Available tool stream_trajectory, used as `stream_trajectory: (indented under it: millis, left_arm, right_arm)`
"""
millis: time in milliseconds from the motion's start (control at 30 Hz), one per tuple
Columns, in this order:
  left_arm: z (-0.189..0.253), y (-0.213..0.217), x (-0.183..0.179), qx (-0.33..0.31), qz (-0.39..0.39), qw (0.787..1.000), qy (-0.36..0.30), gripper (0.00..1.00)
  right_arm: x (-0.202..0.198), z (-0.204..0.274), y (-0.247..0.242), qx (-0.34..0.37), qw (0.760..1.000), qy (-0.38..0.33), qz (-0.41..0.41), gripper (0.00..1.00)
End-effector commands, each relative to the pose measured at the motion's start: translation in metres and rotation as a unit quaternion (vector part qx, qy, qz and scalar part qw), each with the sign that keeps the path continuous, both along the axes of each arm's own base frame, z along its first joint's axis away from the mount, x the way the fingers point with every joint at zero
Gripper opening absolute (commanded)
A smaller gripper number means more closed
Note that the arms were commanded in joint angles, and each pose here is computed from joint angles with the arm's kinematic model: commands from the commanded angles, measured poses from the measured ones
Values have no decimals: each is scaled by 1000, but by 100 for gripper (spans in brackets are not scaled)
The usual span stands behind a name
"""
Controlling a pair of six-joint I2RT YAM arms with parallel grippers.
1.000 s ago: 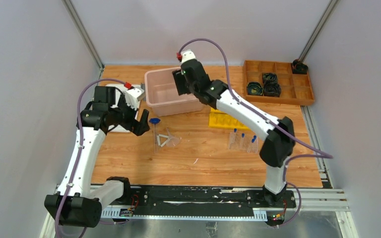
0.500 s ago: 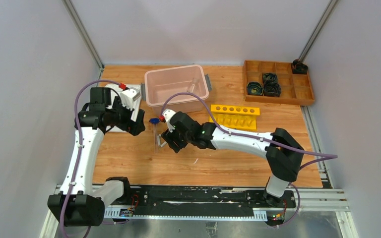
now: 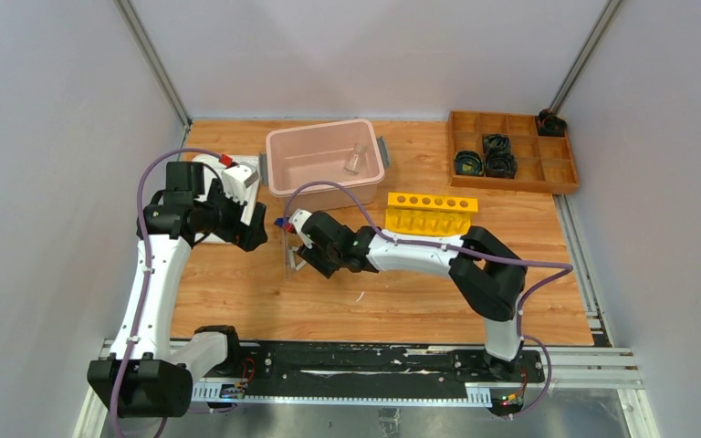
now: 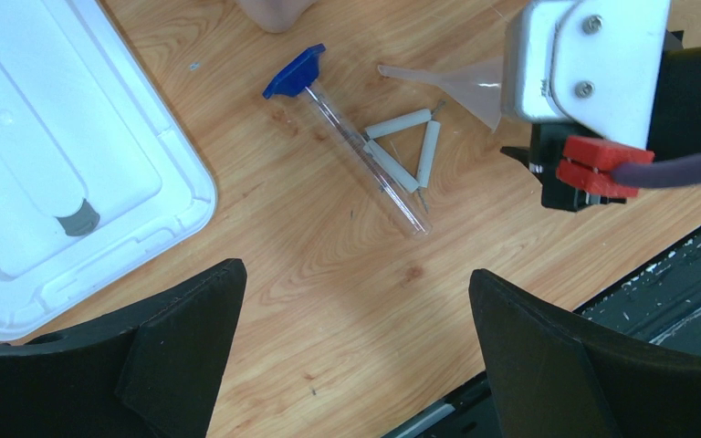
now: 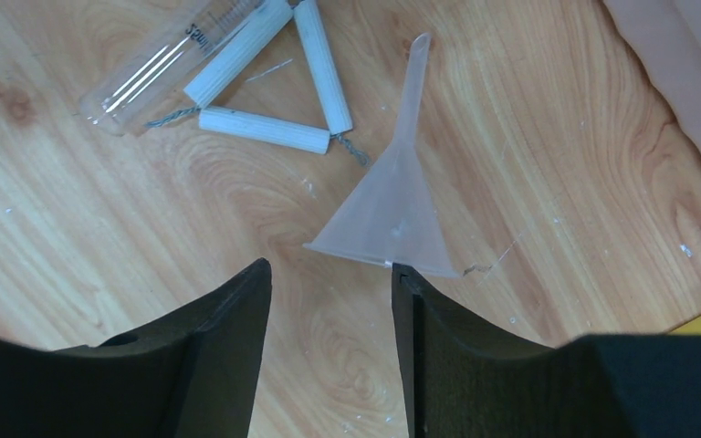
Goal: Organize the chemistry lab equipment
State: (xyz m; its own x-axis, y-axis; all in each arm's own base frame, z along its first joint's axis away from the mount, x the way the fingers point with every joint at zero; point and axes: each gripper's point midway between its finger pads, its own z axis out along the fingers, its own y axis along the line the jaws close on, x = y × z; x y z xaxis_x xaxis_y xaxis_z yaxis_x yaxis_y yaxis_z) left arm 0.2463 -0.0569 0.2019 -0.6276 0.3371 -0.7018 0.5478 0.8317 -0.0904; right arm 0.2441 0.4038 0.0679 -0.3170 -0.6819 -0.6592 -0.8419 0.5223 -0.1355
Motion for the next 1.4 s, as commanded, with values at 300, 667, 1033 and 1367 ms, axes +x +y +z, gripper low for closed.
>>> stream_trajectory:
  millis: [300,667,1033,1367]
  left_arm:
    - [7,-1,0,-3,-10,1000,-14,98]
    - [7,0,-6,7,-19,1000,-21,98]
    - [9,-1,-6,6,-23,999,-24,97]
    - [12,-2,-5,4,-24,999,-26,97]
  right_arm:
    - [32,-1,-1,41,990,6,-138,17]
    - [21,4,-2,151,965,41,-209,47]
    - [4,32,31,240,949,101,-176,56]
    - [14,21,27,241,934,109,-242,56]
